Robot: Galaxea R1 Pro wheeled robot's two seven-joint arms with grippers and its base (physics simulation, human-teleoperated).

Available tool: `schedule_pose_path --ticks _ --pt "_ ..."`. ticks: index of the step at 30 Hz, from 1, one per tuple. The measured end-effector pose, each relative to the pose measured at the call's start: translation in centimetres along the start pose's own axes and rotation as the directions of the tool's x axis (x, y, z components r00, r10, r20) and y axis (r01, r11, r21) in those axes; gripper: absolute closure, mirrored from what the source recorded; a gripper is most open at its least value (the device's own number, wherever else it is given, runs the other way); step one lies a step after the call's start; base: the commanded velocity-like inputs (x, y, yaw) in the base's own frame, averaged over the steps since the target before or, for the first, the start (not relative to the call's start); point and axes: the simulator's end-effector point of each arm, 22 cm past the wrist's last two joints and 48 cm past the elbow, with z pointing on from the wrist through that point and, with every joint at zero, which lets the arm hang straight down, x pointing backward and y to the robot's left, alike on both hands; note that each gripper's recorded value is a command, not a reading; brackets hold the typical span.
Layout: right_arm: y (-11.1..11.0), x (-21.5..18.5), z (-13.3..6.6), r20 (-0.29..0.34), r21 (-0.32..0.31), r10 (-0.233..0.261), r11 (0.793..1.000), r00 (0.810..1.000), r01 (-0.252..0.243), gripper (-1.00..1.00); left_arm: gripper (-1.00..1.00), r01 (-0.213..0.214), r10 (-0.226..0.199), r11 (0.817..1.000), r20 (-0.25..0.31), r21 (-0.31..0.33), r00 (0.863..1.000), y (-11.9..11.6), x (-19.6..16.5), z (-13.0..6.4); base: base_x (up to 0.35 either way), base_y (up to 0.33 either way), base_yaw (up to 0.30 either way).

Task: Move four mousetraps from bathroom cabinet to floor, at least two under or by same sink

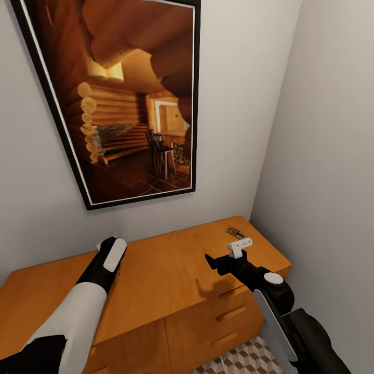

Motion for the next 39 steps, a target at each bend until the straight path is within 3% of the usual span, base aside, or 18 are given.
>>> schedule_pose_path --ticks 39 --pt "-0.4 1.3 1.0 0.0 0.002 0.001 1.0 1.0 -0.001 -1.0 -1.0 -0.001 0.001 1.0 -0.005 -0.007 1.0 -0.1 1.2 1.7 0.0 0.0 0.0"
